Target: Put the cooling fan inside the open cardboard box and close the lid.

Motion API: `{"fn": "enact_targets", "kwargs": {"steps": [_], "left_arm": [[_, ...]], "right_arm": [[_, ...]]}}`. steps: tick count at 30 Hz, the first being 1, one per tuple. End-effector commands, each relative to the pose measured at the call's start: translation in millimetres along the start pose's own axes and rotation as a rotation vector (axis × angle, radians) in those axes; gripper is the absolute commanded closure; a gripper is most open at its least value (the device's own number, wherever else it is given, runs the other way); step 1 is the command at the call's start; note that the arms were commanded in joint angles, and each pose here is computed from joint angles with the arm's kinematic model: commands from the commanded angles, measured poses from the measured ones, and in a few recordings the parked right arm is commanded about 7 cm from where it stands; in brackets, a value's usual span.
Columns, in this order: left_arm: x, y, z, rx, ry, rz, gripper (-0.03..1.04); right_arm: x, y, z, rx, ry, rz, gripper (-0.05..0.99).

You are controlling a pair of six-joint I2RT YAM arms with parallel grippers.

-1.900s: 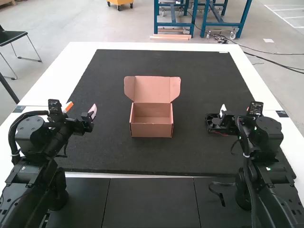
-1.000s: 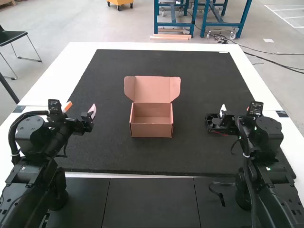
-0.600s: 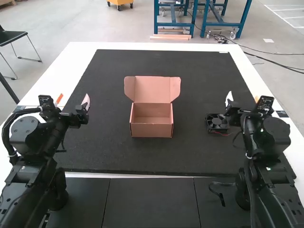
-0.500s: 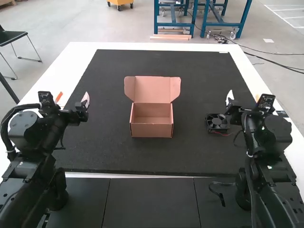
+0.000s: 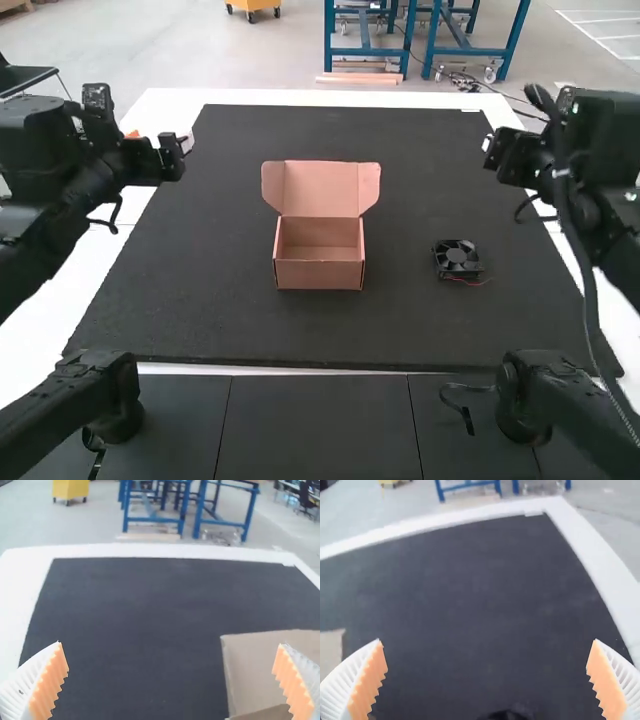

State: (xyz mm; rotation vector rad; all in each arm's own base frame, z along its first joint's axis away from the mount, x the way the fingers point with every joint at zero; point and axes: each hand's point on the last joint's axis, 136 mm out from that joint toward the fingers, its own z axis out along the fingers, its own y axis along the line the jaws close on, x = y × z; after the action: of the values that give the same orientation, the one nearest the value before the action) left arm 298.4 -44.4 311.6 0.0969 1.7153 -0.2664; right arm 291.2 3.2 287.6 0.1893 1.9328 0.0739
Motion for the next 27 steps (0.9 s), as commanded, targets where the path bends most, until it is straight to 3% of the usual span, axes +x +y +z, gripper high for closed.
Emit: {"fn": "enact_targets", "kwargs": {"steps": [1, 2, 5, 10, 15, 19, 23, 27], "left_arm": [[-24.1, -27.1, 1.9, 0.123, 0.004, 0.039, 0.05], [-19.9, -29.2, 6.7, 0.13, 0.038, 0.067, 0.05], [-8.5, -41.9, 17.1, 0.174, 0.132, 0.081, 0.05], [-2.0, -81.2, 23.4, 0.286, 0.171, 0.115, 0.05], [21.5, -114.6, 31.7, 0.321, 0.261, 0.167, 0.05], [44.2, -136.2, 27.2, 0.344, 0.35, 0.216, 0.05], [54.0, -121.6, 24.7, 0.287, 0.421, 0.225, 0.05], [56.9, -113.8, 20.6, 0.269, 0.45, 0.249, 0.05]], "right_arm": [[-27.7, -1.5, -7.7, 0.033, 0.031, 0.082, 0.02], [-27.6, -2.0, -9.7, 0.041, 0.054, 0.117, 0.02], [-37.1, 1.3, -21.0, 0.03, 0.065, 0.116, 0.03], [-15.5, -11.6, -15.5, 0.063, 0.188, 0.109, 0.03], [12.8, -37.7, 8.2, 0.13, 0.298, 0.001, 0.03], [38.4, -48.2, 36.8, 0.111, 0.406, -0.05, 0.03], [56.7, -61.1, 58.5, 0.107, 0.476, -0.125, 0.03], [85.0, -67.5, 75.9, 0.104, 0.579, -0.148, 0.03]]}}
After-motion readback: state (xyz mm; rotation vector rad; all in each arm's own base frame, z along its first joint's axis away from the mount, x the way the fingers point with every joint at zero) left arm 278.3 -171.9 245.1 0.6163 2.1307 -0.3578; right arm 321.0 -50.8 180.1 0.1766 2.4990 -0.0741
